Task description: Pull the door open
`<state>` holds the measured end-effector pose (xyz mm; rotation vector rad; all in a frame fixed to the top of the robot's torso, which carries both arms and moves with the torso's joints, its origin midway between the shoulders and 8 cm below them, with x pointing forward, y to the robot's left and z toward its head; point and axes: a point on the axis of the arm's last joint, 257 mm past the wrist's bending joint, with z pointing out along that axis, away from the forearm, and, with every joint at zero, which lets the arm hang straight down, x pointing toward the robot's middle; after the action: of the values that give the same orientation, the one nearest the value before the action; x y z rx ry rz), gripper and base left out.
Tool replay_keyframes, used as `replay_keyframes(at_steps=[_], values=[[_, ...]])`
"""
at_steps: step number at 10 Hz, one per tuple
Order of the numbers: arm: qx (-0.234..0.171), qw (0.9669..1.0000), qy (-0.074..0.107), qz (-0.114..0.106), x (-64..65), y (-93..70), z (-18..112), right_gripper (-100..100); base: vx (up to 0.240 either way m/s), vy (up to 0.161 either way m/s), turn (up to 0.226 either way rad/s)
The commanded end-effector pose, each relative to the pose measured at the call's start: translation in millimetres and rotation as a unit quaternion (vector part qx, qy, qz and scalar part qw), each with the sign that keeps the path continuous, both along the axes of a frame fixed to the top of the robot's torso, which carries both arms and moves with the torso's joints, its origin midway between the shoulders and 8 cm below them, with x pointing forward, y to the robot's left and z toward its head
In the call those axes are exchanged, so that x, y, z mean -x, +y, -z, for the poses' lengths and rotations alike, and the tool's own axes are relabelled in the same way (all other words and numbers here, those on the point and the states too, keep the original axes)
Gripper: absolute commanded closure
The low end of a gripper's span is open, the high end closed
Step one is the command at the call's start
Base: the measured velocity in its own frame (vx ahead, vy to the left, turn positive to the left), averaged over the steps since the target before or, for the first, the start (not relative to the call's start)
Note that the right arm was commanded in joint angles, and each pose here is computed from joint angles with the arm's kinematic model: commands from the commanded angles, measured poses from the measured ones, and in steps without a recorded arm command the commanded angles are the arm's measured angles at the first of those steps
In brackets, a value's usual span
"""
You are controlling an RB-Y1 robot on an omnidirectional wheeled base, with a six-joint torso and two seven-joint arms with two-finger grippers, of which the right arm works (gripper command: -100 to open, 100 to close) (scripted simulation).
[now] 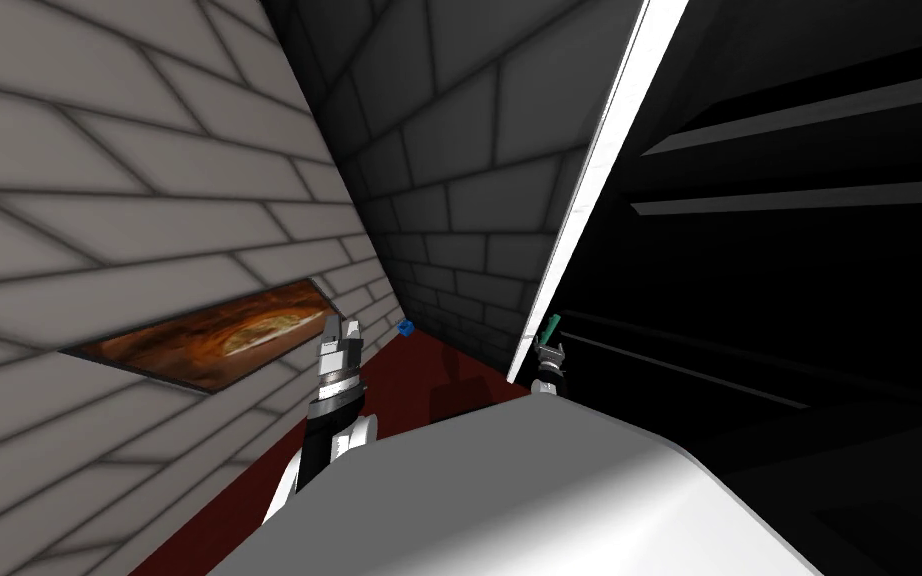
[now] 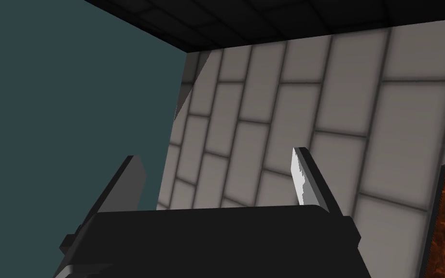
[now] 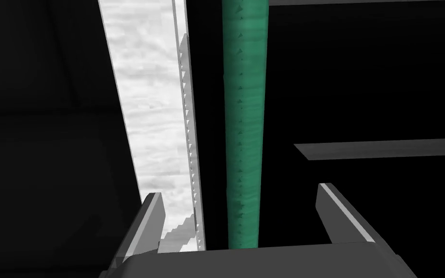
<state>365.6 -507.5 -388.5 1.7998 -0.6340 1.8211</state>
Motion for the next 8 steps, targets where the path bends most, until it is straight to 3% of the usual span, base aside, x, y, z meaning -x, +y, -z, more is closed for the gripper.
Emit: replay_keyframes(at_steps=[1, 7, 8], values=[[-0.001, 1.0, 0.0, -0.005, 3.4, -5.5, 0.6, -100, 0.083, -0.006, -0.05], [-0.003, 0.9997, 0.003, -0.025, 19.4, -29.2, 2.8, -100, 0.144, -0.014, -0.069], [-0.002, 0.9997, 0.003, -0.023, 17.7, -24.8, 3.3, -100, 0.064, 0.004, -0.049]])
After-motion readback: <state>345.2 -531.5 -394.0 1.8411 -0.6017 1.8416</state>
